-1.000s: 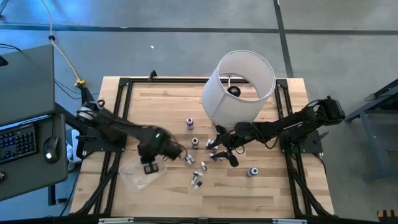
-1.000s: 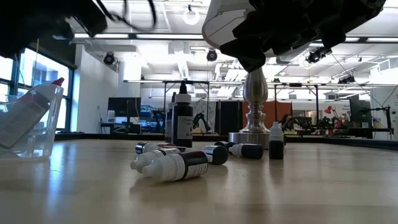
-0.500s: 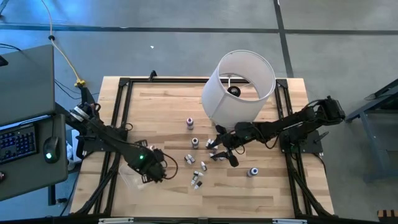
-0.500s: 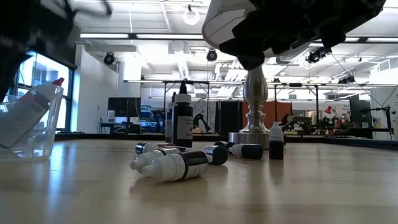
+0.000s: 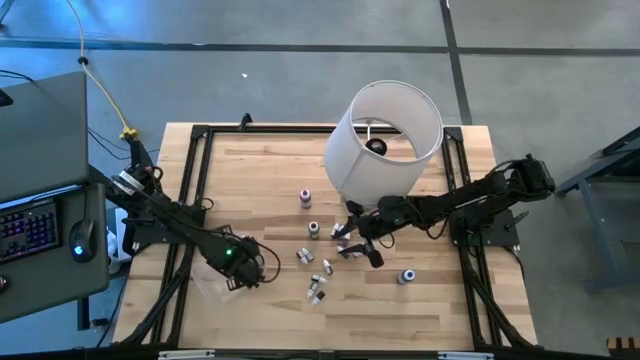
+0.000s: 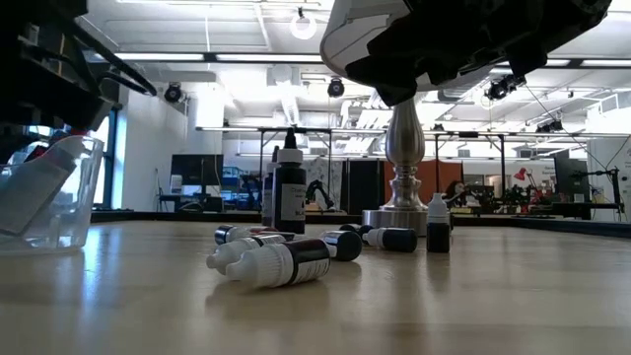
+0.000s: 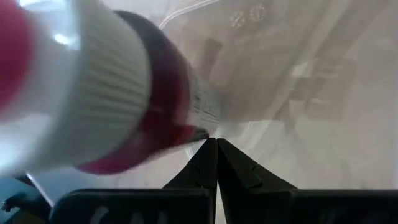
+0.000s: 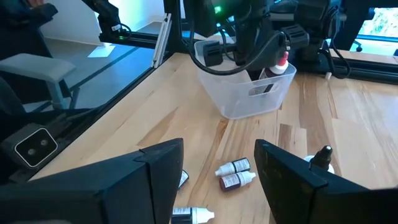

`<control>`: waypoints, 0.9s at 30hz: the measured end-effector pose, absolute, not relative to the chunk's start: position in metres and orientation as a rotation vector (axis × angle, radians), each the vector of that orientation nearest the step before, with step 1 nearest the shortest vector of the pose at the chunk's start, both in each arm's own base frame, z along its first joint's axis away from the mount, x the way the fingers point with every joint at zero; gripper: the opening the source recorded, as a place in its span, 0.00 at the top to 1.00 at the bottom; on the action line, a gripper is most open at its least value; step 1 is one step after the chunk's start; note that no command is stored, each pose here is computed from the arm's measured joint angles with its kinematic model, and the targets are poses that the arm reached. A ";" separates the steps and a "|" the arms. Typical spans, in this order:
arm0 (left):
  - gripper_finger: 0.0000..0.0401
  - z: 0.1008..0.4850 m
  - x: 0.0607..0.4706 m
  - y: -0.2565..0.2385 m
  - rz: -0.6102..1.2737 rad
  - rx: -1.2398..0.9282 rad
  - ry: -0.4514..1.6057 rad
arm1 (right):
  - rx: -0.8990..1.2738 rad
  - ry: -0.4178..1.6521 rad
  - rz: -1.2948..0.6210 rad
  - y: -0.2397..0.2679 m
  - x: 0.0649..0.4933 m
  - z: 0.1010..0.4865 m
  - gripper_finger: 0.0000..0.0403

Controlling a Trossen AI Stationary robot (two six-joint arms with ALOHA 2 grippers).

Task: Pick & Place food coloring
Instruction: Put the pink food coloring bottle into the transparent bin

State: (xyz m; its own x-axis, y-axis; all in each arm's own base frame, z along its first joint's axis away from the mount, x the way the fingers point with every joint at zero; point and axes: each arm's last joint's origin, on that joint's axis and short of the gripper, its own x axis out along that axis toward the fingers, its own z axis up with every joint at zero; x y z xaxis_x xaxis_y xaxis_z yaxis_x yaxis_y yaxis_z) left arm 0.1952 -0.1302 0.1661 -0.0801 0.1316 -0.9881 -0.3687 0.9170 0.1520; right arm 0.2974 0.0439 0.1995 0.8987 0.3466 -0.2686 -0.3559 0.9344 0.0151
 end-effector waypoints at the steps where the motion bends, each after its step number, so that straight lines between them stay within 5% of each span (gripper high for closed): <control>1: 1.00 0.165 0.195 -0.130 0.424 -0.180 1.598 | -0.034 0.272 0.364 0.044 0.297 0.200 0.52; 27: 1.00 0.165 0.203 -0.126 0.540 -0.091 1.358 | -0.033 0.272 0.364 0.044 0.297 0.200 0.52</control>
